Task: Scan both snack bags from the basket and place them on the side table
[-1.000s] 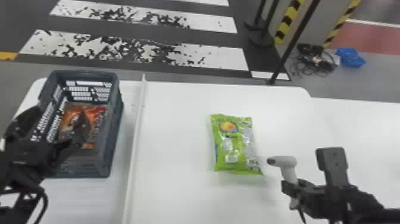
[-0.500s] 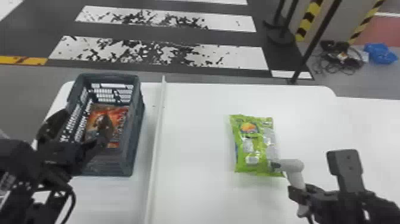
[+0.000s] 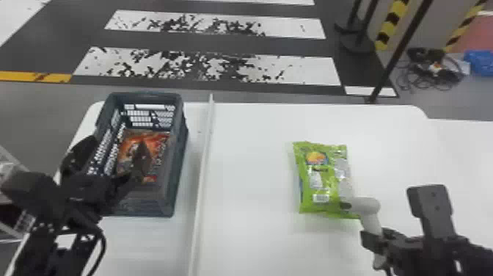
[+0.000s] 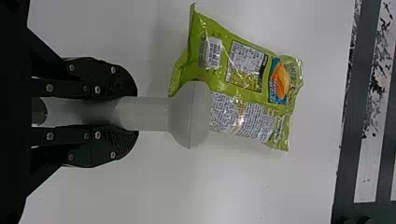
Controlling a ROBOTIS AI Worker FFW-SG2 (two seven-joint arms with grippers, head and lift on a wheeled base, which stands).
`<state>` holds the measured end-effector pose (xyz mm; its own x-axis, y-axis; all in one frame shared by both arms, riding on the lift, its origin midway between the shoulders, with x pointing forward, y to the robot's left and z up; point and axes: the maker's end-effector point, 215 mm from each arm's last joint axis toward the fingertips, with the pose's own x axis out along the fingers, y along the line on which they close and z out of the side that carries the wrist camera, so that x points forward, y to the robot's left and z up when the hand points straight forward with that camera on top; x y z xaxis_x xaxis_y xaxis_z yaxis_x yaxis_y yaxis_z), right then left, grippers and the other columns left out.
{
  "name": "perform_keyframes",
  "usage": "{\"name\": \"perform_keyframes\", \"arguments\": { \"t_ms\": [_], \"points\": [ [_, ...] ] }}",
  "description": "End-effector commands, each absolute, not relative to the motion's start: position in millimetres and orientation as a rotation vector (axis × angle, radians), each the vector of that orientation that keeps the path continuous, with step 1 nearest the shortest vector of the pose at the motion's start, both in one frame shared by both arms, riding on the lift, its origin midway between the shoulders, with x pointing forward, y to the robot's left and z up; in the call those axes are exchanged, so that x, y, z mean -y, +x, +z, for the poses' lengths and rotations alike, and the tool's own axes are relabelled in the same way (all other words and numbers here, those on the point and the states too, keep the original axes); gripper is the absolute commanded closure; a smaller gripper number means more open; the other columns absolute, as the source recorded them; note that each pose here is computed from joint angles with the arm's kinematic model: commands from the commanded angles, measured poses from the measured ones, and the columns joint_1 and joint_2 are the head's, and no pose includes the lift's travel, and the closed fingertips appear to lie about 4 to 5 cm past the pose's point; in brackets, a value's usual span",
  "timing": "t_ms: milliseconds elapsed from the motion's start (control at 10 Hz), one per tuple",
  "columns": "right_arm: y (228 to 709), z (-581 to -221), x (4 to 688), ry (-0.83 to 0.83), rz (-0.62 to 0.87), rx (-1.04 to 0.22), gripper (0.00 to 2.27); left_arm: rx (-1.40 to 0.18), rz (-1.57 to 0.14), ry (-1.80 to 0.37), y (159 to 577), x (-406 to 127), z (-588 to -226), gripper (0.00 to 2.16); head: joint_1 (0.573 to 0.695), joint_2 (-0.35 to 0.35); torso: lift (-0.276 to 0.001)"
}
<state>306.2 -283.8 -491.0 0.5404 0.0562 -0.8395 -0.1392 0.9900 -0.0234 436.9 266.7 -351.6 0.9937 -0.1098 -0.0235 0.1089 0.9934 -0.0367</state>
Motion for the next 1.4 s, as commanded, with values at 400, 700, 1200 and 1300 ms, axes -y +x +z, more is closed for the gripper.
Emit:
{"name": "perform_keyframes", "arguments": {
  "t_ms": [400, 700, 1200, 1300],
  "points": [
    [330.1, -479.2, 321.7, -0.079, 0.039, -0.958, 2.25, -0.023, -0.103, -0.034, 434.4, -270.9, -351.1, 0.07, 0.695, -0.033, -0.075],
    [366.9, -492.6, 374.9, -0.072, -0.048, -0.914, 2.25, -0.022, -0.101, -0.033, 434.5, -271.8, -351.0, 0.07, 0.695, -0.110, -0.075],
    [419.5, -519.6, 422.0, -0.155, -0.073, -0.821, 2.26, -0.026, -0.103, -0.034, 434.4, -270.9, -352.0, 0.07, 0.695, -0.187, -0.075],
    [422.8, -522.9, 426.0, -0.169, -0.073, -0.832, 2.25, -0.026, -0.103, -0.033, 434.5, -271.0, -352.0, 0.07, 0.695, -0.191, -0.075]
  ]
}}
